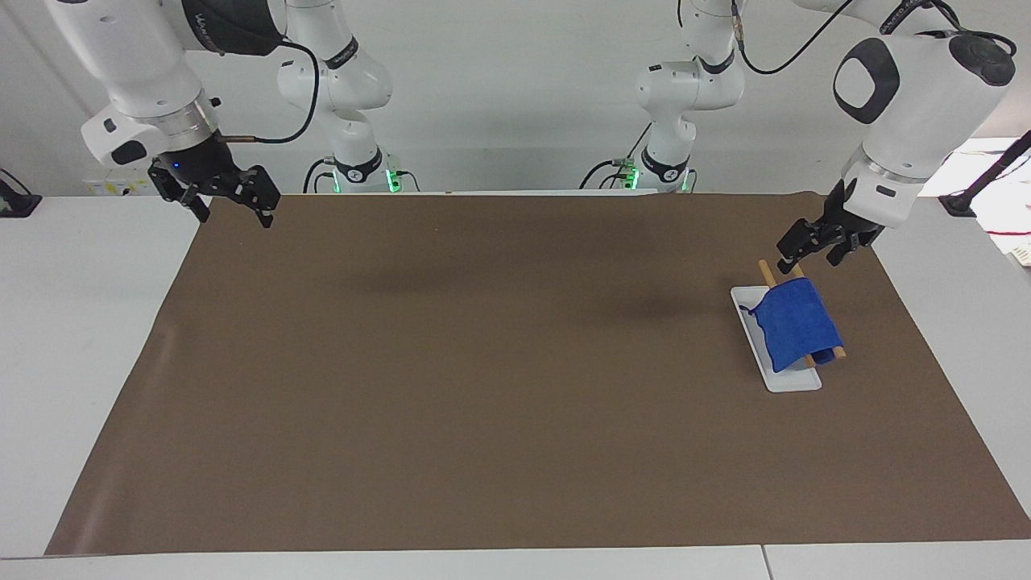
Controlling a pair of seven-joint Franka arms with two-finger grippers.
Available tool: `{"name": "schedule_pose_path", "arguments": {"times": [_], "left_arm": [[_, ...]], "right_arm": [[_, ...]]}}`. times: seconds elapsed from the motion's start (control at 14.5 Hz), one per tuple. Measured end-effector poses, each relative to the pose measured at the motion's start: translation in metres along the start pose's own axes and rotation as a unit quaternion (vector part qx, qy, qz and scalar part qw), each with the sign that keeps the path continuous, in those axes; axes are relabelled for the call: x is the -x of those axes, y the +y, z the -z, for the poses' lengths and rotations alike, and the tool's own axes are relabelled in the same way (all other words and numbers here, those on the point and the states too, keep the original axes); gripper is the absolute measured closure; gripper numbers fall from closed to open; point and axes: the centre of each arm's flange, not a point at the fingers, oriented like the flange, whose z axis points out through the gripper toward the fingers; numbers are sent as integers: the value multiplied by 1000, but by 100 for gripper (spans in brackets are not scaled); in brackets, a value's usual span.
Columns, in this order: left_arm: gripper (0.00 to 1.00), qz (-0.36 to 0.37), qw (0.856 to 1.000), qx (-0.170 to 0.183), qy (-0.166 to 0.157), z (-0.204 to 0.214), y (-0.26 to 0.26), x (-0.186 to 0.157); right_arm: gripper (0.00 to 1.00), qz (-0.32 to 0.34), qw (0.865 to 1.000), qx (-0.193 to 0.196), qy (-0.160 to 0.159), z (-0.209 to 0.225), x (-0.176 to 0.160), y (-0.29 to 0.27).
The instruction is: Right arm passes towel to left arm to hang
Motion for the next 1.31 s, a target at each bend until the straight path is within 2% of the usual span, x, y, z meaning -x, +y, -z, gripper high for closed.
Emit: {"name": "schedule_pose_path", "arguments": {"times": [0.41,0.76,1.31], "left_arm": [[0,-21,1000,-1,-19,12,6,16],[0,-71,997,-30,-15,16,-5,15],[0,-80,996,-31,-15,16,-2,16]], "right_arm": [[0,3,1000,0,-1,0,0,-3],[0,5,1000,1,-2,-1,1,-5],[0,6,1000,1,-3,-1,1,-7]]}}
